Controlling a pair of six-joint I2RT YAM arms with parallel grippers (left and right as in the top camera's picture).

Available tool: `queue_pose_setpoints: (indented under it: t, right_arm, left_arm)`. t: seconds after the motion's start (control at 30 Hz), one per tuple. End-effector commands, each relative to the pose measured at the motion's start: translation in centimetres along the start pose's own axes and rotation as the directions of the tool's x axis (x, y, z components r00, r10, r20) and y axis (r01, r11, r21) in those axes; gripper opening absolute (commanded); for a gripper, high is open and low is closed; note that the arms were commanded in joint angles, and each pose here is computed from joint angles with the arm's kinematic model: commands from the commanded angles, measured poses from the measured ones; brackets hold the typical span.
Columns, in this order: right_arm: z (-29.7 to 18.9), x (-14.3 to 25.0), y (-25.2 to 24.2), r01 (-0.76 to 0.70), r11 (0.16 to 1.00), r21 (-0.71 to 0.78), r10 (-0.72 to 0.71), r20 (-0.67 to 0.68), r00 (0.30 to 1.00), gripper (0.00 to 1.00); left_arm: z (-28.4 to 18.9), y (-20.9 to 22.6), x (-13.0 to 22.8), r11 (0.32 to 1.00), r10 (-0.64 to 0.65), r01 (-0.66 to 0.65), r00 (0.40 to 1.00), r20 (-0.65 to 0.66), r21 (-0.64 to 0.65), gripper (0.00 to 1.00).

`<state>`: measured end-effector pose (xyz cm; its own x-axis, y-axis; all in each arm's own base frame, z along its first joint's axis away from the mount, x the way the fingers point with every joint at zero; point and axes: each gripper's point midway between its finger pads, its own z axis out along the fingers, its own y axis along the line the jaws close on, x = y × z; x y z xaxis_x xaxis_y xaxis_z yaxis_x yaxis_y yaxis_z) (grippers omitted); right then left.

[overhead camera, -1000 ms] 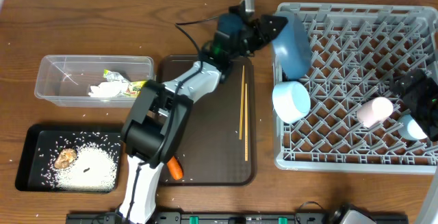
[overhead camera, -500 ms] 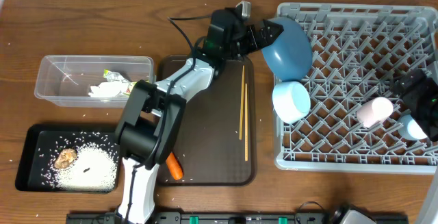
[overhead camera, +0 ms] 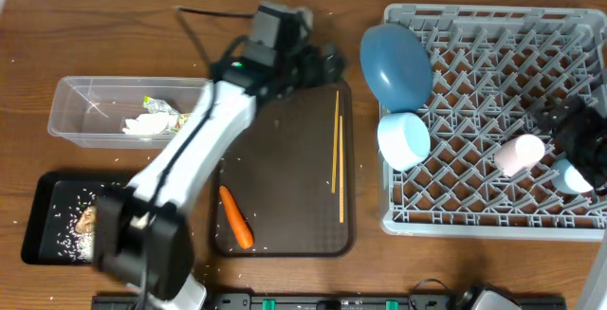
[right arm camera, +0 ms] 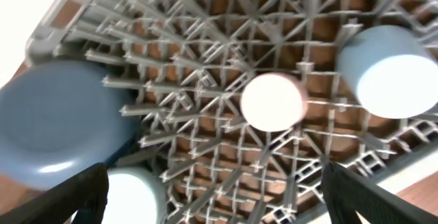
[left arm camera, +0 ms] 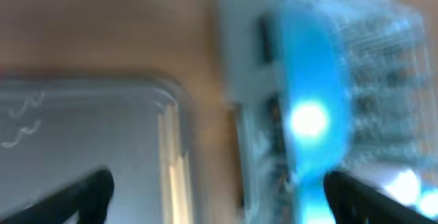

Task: Sort waste into correct bins and load items into the dishwasher rack
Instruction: 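Release blue plate and withdraw left gripper from rack, then grasp orange carrot on brown tray with left gripper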

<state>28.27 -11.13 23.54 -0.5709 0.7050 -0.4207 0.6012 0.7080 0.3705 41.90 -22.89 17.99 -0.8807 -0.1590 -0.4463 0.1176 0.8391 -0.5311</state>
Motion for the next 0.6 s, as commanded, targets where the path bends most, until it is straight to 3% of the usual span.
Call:
queue_pose_setpoints:
  t: [0.0, 0.1, 0.23, 0.33, 0.57]
  right_arm:
    - [-0.1, 1.2, 2.9, 0.134, 0.984, -0.119, -0.139, -0.033, 0.99, 0.91]
    - [0.1, 2.3, 4.9, 0.224, 0.96, -0.168, -0.235, -0.045, 0.971, 0.91]
    - [0.2, 4.1, 7.6, 0.337, 0.914, -0.224, -0.357, -0.054, 0.932, 0.91]
    - [0.2, 5.3, 9.3, 0.385, 0.887, -0.256, -0.411, -0.054, 0.91, 0.91]
    - [0.2, 6.1, 10.7, 0.424, 0.86, -0.284, -0.454, -0.047, 0.89, 0.92]
  left_arm:
    - [-4.1, 3.9, 1.0, 0.962, 0.104, -0.104, 0.994, -0.013, -0.252, 1.0]
    - [-6.4, 7.0, 5.4, 0.913, 0.036, -0.102, 0.984, -0.173, -0.394, 0.86]
    - [-8.7, 10.4, 11.3, 0.829, -0.187, -0.018, 0.933, -0.308, -0.559, 0.8]
    - [-9.2, 12.3, 15.5, 0.765, -0.316, 0.013, 0.879, -0.358, -0.644, 0.7]
    - [-8.3, 17.3, 24.3, 0.627, -0.508, 0.066, 0.79, -0.344, -0.776, 0.69]
